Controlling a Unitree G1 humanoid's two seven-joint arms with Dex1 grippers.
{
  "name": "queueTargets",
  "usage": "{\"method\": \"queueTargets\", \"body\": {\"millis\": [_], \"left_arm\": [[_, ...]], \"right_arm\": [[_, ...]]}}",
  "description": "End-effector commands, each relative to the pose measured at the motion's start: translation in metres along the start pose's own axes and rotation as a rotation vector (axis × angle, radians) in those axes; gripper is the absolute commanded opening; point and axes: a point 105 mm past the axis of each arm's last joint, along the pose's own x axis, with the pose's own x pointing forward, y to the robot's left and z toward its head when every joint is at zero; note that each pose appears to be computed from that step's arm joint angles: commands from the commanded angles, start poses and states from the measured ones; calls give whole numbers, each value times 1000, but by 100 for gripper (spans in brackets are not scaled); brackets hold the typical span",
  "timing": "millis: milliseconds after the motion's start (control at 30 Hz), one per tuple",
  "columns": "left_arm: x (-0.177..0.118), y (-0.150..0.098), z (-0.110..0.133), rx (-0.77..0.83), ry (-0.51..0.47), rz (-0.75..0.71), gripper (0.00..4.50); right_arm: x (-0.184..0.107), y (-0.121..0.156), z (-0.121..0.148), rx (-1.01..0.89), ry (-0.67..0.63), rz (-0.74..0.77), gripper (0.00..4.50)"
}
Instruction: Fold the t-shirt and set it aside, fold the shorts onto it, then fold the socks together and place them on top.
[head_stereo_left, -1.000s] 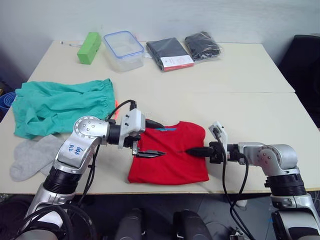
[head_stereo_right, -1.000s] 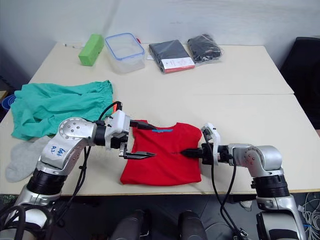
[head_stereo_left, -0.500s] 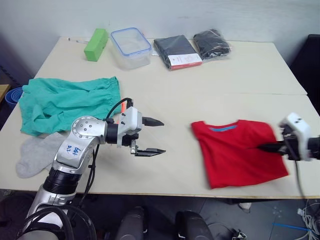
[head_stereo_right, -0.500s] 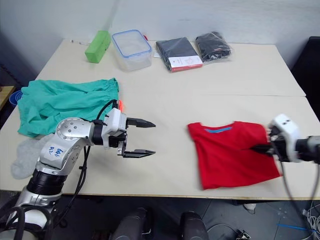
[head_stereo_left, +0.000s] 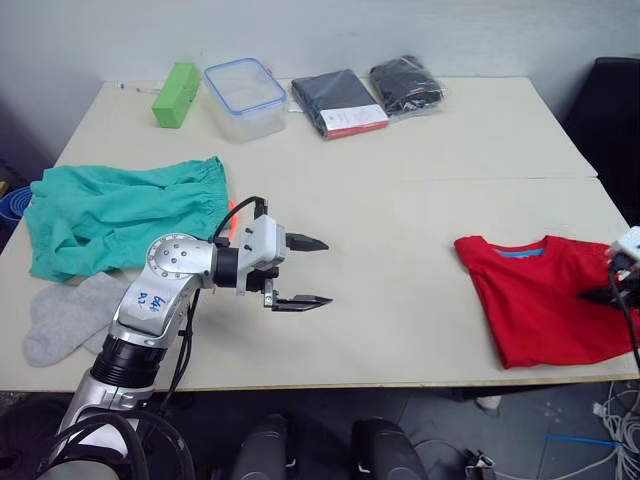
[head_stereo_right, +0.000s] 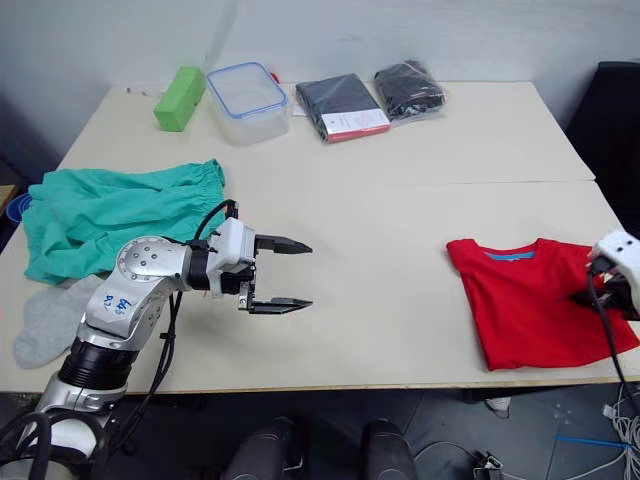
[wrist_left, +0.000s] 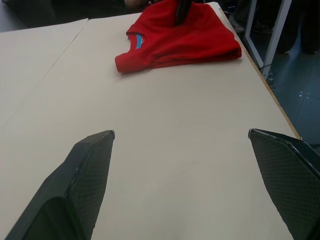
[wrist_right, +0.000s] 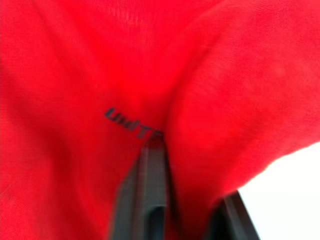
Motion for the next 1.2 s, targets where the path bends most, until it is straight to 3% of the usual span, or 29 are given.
{"method": "queueTargets", "body": {"millis": [33,200,267,400,533,633,767,833,933,1033,1100,1200], "left_arm": [[-4,-1,6,29,-5,16,450],[-8,-1,6,24,4,30,450],[-9,-1,6,22,7,36,450],[-12,1,6,21,15,58,450],[-19,8,6,16,27,115,450],[-28,14,1,2,60,172,450],[-49,21,-19,-32,194,273,450],[-63,21,-38,-5,349,314,450],[-84,28,-54,28,494,414,450],[-100,38,-58,-8,536,513,450],[-111,41,-64,37,619,529,450],[-134,67,-80,102,750,678,450]], "right_arm": [[-20,-15,-6,25,-4,-75,208],[-43,-33,-16,69,-19,-174,393],[-54,-40,-17,83,-34,-218,448],[-87,-60,0,109,-142,-352,448],[-95,-52,56,106,-398,-291,448],[-80,-8,110,23,-575,-76,448],[-73,104,177,-96,-803,308,448],[-73,163,191,-192,-864,471,448],[-79,222,194,-317,-918,624,448],[-81,251,191,-393,-933,698,448],[-78,260,187,-417,-930,722,448],[-71,268,183,-433,-930,726,448]]}}
